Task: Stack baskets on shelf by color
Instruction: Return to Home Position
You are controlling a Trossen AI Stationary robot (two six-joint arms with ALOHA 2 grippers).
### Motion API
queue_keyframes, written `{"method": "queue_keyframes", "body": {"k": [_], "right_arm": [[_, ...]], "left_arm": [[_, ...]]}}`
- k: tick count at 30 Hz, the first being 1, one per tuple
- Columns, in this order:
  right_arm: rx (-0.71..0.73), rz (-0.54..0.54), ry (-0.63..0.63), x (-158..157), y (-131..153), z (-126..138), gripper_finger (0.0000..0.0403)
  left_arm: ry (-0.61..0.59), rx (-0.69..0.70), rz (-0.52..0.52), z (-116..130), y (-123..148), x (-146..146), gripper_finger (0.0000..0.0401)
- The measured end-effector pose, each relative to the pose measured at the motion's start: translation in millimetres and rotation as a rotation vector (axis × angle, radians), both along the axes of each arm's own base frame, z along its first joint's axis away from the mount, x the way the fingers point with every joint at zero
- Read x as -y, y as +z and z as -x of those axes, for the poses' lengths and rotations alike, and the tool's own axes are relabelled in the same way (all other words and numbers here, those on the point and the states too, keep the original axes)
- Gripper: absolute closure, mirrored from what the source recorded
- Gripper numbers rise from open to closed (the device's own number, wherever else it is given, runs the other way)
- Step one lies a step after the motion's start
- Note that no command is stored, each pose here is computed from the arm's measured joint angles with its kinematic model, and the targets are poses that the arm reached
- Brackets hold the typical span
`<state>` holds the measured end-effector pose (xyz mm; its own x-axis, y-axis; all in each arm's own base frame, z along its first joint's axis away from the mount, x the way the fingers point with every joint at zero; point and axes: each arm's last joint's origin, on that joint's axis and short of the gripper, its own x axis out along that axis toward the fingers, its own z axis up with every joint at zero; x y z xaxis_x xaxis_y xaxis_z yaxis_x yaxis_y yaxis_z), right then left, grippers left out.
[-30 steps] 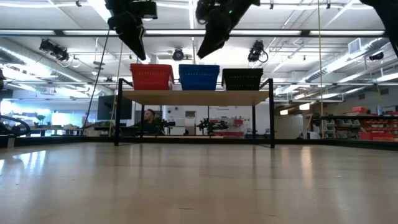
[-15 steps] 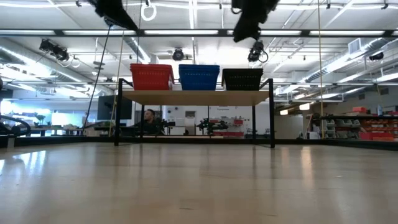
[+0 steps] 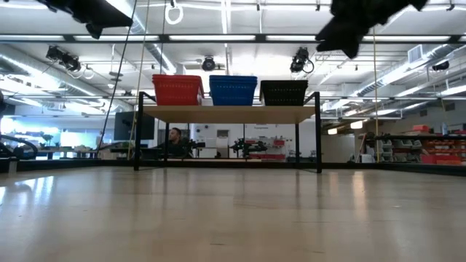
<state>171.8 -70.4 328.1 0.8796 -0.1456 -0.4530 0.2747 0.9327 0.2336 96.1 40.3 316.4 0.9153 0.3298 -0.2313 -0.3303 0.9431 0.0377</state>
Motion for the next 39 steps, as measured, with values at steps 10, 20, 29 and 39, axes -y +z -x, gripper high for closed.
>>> {"method": "queue_keyframes", "body": {"k": [10,20,29,39], "right_arm": [[0.183,-0.004,-0.016,-25,-47,49,0.0245],[0.322,0.115,-0.013,-37,-92,68,0.0246],[0.438,0.208,0.034,-43,-151,63,0.0268],[0.358,0.198,0.050,-49,-168,62,0.0309]], "left_arm": [[-0.052,0.123,0.034,14,-27,12,0.0388],[-0.080,0.235,0.030,24,-65,18,0.0395],[-0.094,0.269,0.059,13,-115,16,0.0397],[-0.104,0.275,0.067,0,-149,19,0.0399]]}}
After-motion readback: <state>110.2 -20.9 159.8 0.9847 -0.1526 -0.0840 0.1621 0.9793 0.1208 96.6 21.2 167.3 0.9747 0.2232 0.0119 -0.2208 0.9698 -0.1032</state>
